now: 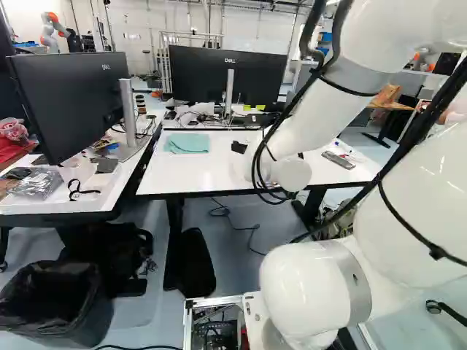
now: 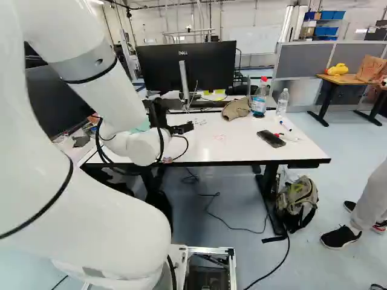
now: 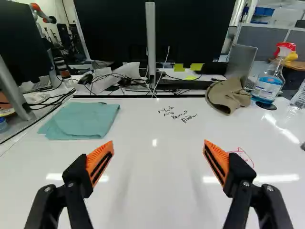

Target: Clean the table with the green towel

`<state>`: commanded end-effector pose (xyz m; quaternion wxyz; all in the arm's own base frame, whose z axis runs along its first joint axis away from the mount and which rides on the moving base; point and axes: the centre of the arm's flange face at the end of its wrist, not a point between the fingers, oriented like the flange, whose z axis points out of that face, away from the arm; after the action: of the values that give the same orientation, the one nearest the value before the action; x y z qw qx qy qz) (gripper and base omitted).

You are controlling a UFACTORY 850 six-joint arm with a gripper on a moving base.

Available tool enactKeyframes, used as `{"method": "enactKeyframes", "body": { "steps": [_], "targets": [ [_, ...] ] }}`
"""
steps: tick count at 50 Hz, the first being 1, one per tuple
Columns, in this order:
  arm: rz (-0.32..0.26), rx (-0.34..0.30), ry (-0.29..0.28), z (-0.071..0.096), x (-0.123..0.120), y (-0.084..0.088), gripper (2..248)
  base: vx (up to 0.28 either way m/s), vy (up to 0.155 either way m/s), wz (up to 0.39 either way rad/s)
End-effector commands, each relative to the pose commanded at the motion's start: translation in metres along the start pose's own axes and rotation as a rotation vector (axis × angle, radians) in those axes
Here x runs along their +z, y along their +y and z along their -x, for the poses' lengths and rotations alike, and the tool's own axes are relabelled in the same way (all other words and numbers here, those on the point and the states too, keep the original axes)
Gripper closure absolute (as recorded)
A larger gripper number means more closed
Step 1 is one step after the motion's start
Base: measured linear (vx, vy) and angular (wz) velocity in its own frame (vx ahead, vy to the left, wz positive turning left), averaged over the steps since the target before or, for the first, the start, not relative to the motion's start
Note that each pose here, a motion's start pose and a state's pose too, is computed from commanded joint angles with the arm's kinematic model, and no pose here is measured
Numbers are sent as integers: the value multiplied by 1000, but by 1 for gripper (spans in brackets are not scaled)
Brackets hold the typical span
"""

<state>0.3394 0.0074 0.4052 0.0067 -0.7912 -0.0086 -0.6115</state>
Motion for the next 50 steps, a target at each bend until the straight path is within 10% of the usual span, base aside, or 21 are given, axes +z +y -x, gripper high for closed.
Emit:
{"method": "enactKeyframes", "body": {
  "steps": [50],
  "targets": [
    [-121, -27, 74, -56, 69, -52, 3, 0, 0, 0]
  ]
}}
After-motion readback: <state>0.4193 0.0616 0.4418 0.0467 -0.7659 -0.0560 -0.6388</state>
